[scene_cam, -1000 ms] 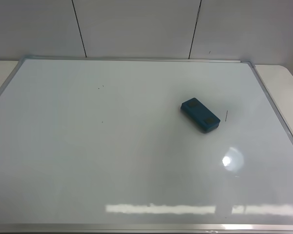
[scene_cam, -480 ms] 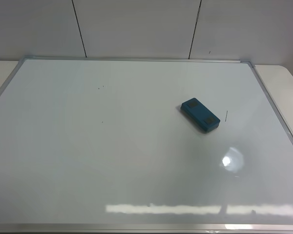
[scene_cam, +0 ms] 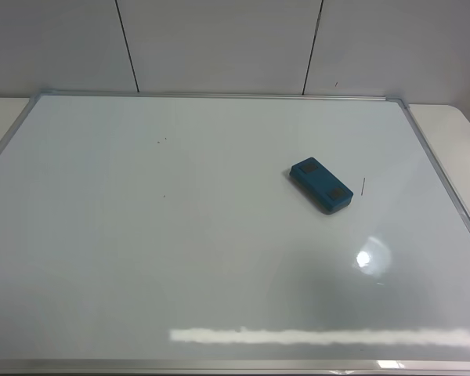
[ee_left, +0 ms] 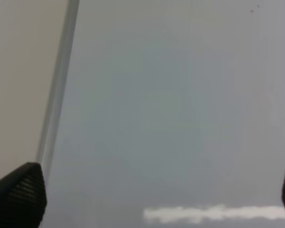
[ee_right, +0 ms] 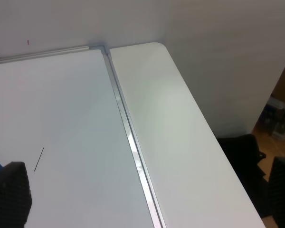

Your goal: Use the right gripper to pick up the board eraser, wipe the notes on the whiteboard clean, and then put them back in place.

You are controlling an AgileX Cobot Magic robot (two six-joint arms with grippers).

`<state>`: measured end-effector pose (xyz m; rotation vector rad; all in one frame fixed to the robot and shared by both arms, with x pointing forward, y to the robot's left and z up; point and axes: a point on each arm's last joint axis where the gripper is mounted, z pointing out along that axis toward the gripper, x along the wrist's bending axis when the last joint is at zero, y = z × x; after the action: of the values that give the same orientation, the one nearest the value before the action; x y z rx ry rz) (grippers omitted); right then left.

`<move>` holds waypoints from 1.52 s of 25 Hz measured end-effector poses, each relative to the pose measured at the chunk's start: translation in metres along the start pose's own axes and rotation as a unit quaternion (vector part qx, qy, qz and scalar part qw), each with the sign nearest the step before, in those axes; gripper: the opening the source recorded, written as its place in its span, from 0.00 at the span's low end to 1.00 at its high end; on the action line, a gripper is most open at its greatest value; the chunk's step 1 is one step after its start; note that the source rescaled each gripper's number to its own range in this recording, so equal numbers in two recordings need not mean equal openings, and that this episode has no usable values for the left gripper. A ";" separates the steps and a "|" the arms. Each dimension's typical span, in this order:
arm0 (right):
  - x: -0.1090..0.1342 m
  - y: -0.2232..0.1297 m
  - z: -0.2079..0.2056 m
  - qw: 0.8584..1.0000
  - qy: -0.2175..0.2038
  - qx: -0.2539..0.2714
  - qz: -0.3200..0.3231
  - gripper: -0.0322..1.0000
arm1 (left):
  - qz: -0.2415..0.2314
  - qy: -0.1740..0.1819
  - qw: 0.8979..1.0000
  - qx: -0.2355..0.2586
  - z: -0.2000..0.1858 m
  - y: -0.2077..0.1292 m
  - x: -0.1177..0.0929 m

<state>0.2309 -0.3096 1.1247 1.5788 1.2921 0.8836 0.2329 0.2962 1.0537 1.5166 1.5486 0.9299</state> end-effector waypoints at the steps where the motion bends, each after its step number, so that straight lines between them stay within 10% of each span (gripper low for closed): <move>1: 0.000 -0.005 -0.002 1.000 0.001 -0.001 -0.001 0.99 | 0.000 0.000 1.000 0.000 0.000 0.000 0.000; 38: 0.009 -0.067 0.026 0.997 0.041 0.055 -0.030 0.99 | 0.000 0.000 1.000 0.000 0.000 0.000 0.000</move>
<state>0.2328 -0.3018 1.0526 1.5927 1.4613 0.8606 0.2329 0.2962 1.0537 1.5168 1.5489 0.9307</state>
